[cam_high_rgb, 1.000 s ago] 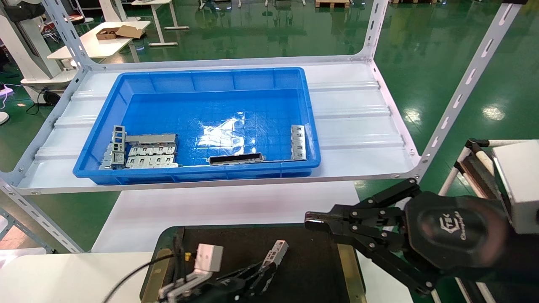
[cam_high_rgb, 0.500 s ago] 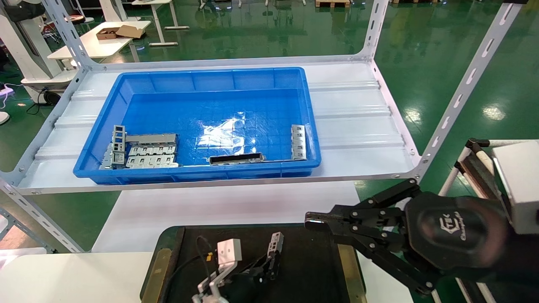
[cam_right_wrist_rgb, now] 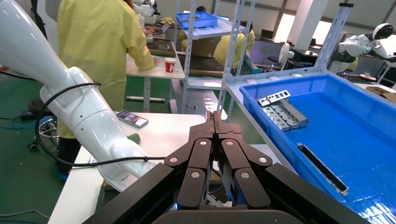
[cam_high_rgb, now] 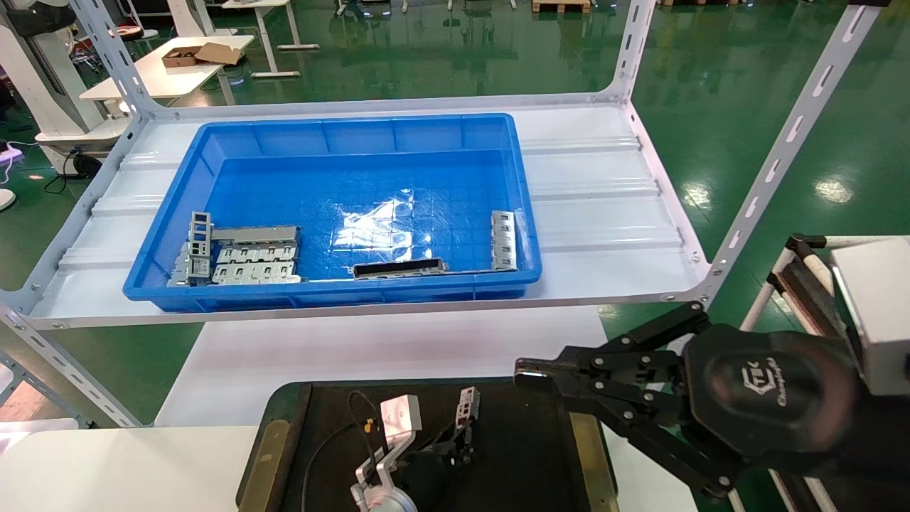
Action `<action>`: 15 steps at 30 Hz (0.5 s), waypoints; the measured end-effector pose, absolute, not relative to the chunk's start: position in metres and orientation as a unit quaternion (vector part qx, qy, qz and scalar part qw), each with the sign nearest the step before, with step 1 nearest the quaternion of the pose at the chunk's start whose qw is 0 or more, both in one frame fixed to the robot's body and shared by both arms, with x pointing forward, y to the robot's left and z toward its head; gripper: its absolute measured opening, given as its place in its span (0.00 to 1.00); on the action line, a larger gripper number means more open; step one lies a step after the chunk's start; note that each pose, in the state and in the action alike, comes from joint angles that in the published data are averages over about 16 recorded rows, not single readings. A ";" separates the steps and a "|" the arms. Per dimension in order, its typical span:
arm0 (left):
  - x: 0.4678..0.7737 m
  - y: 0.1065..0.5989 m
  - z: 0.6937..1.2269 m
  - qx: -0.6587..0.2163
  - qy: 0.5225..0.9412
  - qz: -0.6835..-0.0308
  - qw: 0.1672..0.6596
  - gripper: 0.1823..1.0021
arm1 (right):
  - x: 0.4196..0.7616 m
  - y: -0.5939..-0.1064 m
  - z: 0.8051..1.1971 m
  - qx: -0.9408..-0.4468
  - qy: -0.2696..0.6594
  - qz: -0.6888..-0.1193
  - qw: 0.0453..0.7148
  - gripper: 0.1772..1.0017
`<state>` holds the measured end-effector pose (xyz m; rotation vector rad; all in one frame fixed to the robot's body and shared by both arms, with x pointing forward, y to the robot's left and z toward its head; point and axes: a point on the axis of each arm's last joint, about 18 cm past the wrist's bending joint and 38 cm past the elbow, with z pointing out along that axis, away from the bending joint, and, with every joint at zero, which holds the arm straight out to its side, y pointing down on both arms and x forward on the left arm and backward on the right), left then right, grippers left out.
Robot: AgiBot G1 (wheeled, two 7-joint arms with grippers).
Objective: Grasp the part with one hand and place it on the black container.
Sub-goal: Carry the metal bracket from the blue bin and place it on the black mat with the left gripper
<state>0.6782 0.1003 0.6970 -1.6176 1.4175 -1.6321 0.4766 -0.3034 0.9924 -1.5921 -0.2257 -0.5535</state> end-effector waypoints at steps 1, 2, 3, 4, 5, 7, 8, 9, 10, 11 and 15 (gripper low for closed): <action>0.679 0.100 0.696 -0.585 0.512 -0.589 0.220 0.17 | 0.477 -0.303 0.992 -0.704 -0.100 -0.245 0.660 0.02; 0.679 0.100 0.695 -0.586 0.512 -0.589 0.220 0.17 | 0.477 -0.303 0.992 -0.704 -0.100 -0.245 0.660 0.02; 0.679 0.100 0.694 -0.586 0.512 -0.588 0.221 0.17 | 0.477 -0.303 0.992 -0.704 -0.100 -0.245 0.660 0.02; 0.679 0.100 0.693 -0.587 0.512 -0.587 0.221 0.17 | 0.477 -0.303 0.992 -0.704 -0.100 -0.245 0.660 0.02; 0.679 0.100 0.692 -0.587 0.512 -0.587 0.221 0.17 | 0.477 -0.303 0.992 -0.704 -0.100 -0.245 0.660 0.02; 0.680 0.100 0.691 -0.588 0.512 -0.585 0.222 0.17 | 0.477 -0.303 0.992 -0.704 -0.100 -0.245 0.660 0.02; 0.680 0.101 0.690 -0.589 0.512 -0.585 0.222 0.17 | 0.477 -0.303 0.992 -0.704 -0.100 -0.245 0.660 0.02; 0.680 0.101 0.689 -0.590 0.512 -0.584 0.222 0.17 | 0.477 -0.303 0.992 -0.704 -0.100 -0.245 0.660 0.02; 0.680 0.101 0.688 -0.590 0.512 -0.584 0.222 0.17 | 0.477 -0.303 0.992 -0.704 -0.100 -0.245 0.660 0.02; 0.680 0.101 0.687 -0.591 0.512 -0.583 0.221 0.17 | 0.477 -0.303 0.992 -0.704 -0.100 -0.245 0.660 0.02; 0.680 0.101 0.684 -0.593 0.512 -0.581 0.220 0.17 | 0.477 -0.303 0.992 -0.704 -0.100 -0.245 0.660 0.02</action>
